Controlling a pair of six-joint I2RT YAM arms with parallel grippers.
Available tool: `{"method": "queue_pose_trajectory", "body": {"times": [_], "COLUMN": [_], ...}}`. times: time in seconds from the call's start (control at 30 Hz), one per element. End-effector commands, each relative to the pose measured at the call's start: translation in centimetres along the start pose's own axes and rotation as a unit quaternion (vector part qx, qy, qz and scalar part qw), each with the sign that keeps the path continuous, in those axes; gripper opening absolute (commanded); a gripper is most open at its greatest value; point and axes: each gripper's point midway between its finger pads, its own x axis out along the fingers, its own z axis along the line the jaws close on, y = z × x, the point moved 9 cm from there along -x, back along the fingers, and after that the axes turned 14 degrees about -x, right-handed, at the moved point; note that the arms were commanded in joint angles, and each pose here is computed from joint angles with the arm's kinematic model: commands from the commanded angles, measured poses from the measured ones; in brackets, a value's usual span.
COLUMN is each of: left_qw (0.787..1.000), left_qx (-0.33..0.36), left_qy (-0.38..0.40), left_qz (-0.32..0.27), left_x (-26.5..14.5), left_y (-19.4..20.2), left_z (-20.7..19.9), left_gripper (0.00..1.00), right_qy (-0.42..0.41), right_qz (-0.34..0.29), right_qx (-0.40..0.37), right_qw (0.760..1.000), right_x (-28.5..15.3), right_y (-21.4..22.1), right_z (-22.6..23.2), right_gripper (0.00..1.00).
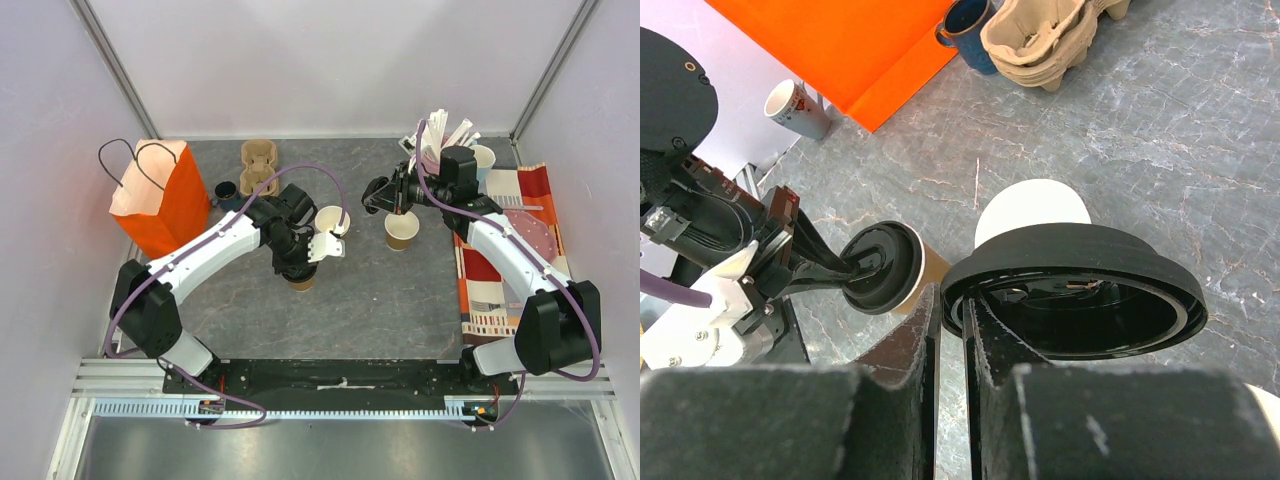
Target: Pack the takeout coffee
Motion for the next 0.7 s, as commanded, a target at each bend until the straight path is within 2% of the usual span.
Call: {"method": "queue_pose_trajectory", "body": {"times": [0.0, 0.23, 0.33, 0.37, 0.67], "left_qw": [1.000, 1.000, 1.000, 1.000, 1.000], "left_qx": [0.023, 0.024, 0.026, 0.023, 0.027], "left_qy": [0.005, 0.003, 0.003, 0.004, -0.002], "left_qz": [0.007, 0.012, 0.009, 0.008, 0.002], "left_x": [0.5, 0.7, 0.2, 0.1, -1.5], "left_y": [0.0, 0.0, -0.2, -0.3, -0.9], "left_z": [0.1, 0.3, 0.2, 0.1, 0.0], "left_gripper": [0.02, 0.02, 0.16, 0.24, 0.53], "right_qy": [-0.005, -0.008, -0.008, -0.009, -0.022], "right_qz": [-0.013, -0.012, -0.012, -0.012, -0.014], "right_qx": [-0.022, -0.020, -0.019, -0.020, -0.028], "right_qw": [1.000, 1.000, 1.000, 1.000, 0.999], "right_x": [-0.5, -0.5, -0.4, -0.4, -0.4], "right_y": [-0.5, -0.5, -0.5, -0.6, -0.8], "right_z": [0.3, 0.4, 0.3, 0.3, 0.4], "right_gripper": [0.00, 0.00, 0.00, 0.00, 0.00]}}
